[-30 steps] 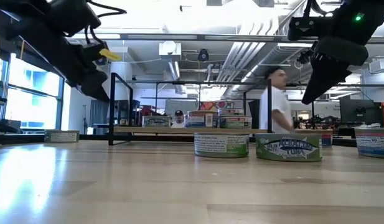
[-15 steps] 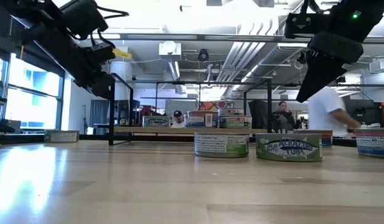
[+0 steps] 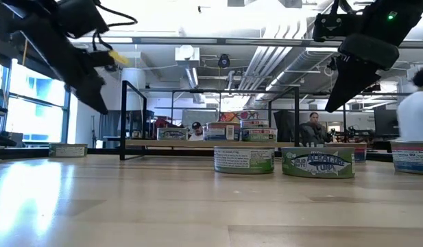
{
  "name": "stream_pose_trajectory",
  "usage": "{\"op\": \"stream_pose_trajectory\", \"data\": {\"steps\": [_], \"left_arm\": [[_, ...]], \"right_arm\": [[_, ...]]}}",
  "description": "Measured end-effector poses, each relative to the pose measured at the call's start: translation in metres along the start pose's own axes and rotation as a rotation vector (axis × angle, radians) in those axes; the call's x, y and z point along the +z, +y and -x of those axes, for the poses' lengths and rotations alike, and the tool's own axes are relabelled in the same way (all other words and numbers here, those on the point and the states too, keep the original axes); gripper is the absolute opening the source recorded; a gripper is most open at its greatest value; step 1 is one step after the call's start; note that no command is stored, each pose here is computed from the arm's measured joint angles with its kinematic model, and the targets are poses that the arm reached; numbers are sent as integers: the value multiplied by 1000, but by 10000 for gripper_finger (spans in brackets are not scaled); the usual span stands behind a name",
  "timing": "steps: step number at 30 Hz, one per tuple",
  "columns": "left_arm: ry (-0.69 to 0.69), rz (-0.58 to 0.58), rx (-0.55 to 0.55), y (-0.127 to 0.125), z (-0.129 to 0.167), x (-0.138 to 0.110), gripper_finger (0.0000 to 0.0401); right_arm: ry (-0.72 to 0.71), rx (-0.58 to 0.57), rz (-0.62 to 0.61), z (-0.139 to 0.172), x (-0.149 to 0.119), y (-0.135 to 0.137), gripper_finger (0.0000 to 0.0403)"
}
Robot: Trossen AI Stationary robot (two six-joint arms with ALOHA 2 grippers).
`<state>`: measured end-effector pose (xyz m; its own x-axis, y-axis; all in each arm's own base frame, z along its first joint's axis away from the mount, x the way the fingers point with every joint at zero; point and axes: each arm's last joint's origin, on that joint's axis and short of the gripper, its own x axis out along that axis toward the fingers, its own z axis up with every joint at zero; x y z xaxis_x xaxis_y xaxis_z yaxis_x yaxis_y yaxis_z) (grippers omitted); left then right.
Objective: Stack canned seafood by type on shelf
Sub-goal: Adjust the tuna cans and the shelf
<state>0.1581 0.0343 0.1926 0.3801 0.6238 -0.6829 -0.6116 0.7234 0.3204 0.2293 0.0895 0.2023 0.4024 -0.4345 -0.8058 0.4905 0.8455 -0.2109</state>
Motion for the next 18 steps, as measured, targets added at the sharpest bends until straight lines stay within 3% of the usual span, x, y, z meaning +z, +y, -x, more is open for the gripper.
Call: {"op": "stream_pose_trajectory", "data": {"steps": [3, 6, 11, 18], "left_arm": [[-15, 15, -238, -6, 6, -6, 0], [-117, 40, -330, -11, 3, -10, 0], [-236, 116, -296, -12, -13, -18, 0], [-288, 182, -217, -4, -26, -25, 0]], "right_arm": [[-5, 5, -4, 0, 1, 1, 141], [-20, -4, -3, 0, 1, 1, 141], [-38, -14, 15, 0, 2, 1, 141], [-45, -10, 35, 0, 3, 1, 141]]}}
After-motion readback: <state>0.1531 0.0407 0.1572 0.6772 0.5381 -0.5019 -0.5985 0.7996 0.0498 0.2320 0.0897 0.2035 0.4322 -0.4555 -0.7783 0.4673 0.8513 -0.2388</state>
